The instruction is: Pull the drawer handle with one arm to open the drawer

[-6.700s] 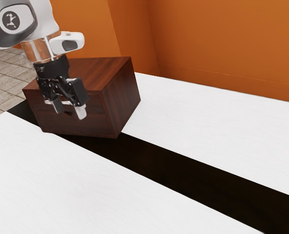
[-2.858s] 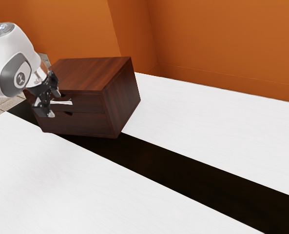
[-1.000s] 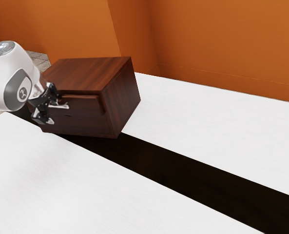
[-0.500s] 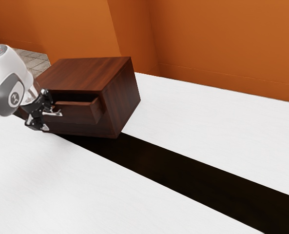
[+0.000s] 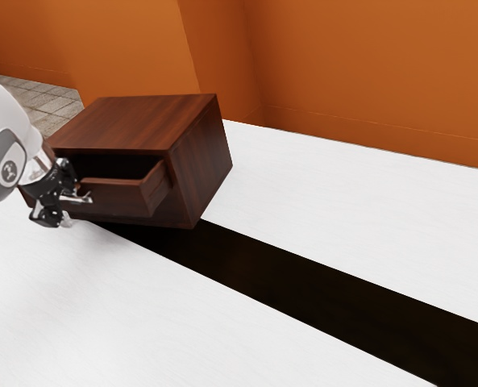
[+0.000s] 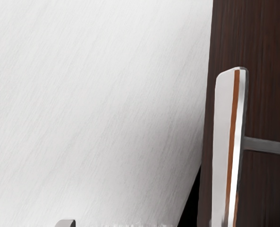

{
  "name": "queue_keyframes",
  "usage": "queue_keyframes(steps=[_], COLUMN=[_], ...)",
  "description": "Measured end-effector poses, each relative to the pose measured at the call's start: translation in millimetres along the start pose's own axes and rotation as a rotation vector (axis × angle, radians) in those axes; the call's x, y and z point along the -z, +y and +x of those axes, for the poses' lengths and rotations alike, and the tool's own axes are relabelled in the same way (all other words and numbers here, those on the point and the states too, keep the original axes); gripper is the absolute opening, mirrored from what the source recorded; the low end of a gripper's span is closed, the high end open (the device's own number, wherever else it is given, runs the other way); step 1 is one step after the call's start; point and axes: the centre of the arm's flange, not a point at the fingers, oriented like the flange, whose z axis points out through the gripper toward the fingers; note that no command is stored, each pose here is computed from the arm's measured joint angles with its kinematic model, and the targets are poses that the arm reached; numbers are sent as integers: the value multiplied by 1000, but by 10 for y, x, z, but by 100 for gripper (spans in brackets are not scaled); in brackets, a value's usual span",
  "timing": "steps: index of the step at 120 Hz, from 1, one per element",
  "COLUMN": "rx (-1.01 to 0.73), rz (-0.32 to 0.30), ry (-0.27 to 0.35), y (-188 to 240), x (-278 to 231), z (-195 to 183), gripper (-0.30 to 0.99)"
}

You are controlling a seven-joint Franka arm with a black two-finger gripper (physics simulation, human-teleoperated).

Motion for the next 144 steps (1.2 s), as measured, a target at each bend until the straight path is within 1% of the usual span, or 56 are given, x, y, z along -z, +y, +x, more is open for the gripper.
queue_keyframes(steps=[46, 71, 108, 144], rx=[29, 31, 43, 75], rz=[30, 41, 99, 153], ry=[-17, -17, -18, -31], y=[-271, -309, -296, -274], x=[90, 103, 104, 182], z=[63, 68, 69, 102], gripper=[31, 31, 30, 30])
